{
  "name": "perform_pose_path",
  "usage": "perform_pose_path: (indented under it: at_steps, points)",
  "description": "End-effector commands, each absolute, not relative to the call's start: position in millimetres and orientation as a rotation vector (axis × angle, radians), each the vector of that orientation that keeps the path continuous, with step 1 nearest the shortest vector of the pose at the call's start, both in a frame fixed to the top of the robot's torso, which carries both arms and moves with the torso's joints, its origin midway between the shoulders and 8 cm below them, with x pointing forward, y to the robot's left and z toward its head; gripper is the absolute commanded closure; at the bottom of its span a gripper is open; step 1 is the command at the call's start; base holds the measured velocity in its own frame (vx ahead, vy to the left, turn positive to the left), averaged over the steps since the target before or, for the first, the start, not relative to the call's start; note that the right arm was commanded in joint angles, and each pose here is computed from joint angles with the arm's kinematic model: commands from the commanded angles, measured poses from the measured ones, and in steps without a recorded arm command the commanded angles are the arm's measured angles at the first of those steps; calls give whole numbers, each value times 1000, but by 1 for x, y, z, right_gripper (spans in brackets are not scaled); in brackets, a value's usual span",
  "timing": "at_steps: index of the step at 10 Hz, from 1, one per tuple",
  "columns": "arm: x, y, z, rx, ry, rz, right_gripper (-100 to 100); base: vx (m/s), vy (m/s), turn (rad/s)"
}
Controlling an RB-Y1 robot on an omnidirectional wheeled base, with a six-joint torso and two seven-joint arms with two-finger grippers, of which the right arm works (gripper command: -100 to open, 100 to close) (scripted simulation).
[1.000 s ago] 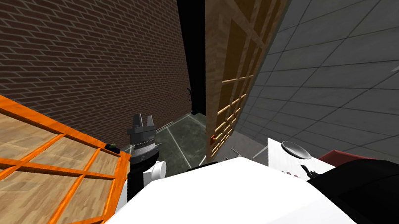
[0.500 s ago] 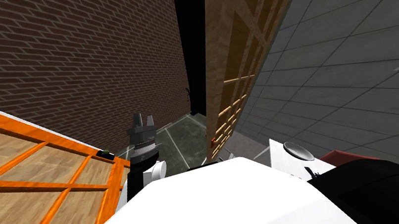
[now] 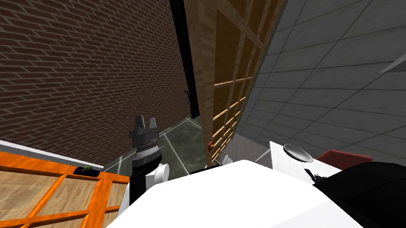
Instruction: Push the door open
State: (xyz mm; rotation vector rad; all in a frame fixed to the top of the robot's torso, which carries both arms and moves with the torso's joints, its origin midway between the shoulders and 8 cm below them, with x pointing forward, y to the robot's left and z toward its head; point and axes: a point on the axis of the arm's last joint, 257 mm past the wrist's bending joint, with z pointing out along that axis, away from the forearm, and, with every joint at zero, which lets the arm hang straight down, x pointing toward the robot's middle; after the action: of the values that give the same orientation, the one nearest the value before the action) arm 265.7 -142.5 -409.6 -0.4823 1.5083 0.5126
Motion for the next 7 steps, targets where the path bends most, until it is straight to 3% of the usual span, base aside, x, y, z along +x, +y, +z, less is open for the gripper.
perform_pose_path:
  at_steps: [1, 7]
  points:
    - [273, -120, -409, -497, 1508, 519, -100, 58, -82, -104]
    - [293, -56, -398, -526, 1492, 532, -100, 47, -58, -82]
